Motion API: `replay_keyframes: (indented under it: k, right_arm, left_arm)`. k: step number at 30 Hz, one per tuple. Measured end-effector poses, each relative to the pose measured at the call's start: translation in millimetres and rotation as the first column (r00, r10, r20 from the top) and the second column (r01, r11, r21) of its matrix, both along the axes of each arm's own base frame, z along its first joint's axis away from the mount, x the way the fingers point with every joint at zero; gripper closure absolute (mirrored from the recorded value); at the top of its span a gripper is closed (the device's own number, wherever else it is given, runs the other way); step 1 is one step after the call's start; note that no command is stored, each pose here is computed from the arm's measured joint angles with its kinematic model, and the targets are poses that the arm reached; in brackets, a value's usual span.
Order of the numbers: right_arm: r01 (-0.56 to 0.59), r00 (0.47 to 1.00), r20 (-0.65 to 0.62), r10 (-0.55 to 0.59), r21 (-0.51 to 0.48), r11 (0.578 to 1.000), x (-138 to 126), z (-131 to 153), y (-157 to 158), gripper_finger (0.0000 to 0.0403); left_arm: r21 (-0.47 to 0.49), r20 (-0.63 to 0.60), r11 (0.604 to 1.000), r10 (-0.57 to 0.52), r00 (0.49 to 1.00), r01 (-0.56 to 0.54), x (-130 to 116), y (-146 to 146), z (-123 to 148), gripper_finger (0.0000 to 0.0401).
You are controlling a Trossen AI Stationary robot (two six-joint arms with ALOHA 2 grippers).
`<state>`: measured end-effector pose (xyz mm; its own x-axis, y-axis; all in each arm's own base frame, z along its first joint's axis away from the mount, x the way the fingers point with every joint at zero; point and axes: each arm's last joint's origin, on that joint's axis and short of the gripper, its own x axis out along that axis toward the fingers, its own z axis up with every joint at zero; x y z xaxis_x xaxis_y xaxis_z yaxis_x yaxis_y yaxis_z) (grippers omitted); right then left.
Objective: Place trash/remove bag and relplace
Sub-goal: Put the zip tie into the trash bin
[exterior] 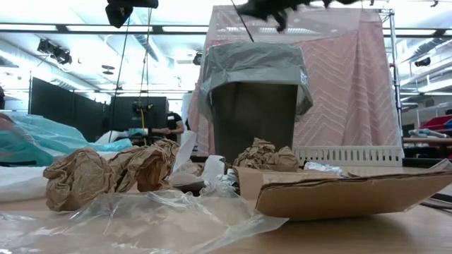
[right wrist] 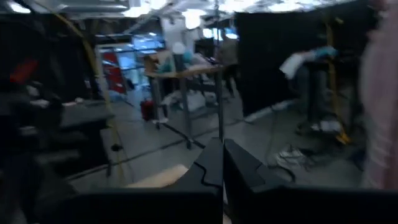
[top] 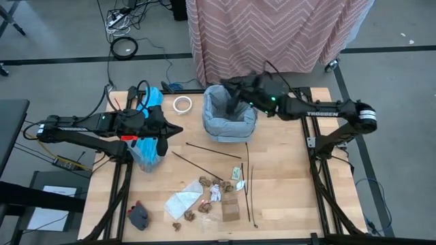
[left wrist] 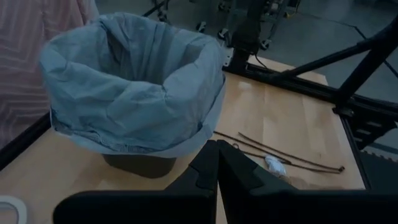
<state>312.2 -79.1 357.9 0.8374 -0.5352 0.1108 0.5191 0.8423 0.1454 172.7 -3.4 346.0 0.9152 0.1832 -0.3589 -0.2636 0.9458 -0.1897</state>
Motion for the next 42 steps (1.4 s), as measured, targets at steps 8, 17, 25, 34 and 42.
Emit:
replay_keyframes:
  k: [8, 17, 25, 34, 42]
  right_arm:
    - [0.011, 0.994, -0.111, -0.007, 0.034, 0.999, -16, -48, -1, 0.0402]
    - [-0.035, 0.993, -0.111, 0.038, 0.030, 0.999, -15, -48, 0, 0.0284]
    - [-0.231, 0.973, 0.035, 0.228, 0.183, 0.956, -47, -14, 31, 0.0202]
    - [-0.286, 0.713, -0.400, 0.576, 0.584, 0.760, -98, -57, 137, 0.0237]
    - [-0.020, 0.509, -0.664, 0.548, 0.627, 0.779, -82, -120, 173, 0.0241]
  left_arm:
    - [0.041, 0.002, 0.998, 0.047, 0.999, -0.047, 0, 2, 1, 0.0386]
    - [0.051, -0.001, 0.998, 0.043, 0.999, -0.043, 0, 2, 1, 0.0386]
    - [0.049, -0.002, 0.998, 0.038, 0.999, -0.038, 0, 2, 0, 0.0386]
    - [0.048, -0.003, 0.998, 0.035, 0.999, -0.034, 0, 1, 0, 0.0386]
    - [0.047, -0.003, 0.998, 0.031, 1.000, -0.031, 0, 1, 0, 0.0386]
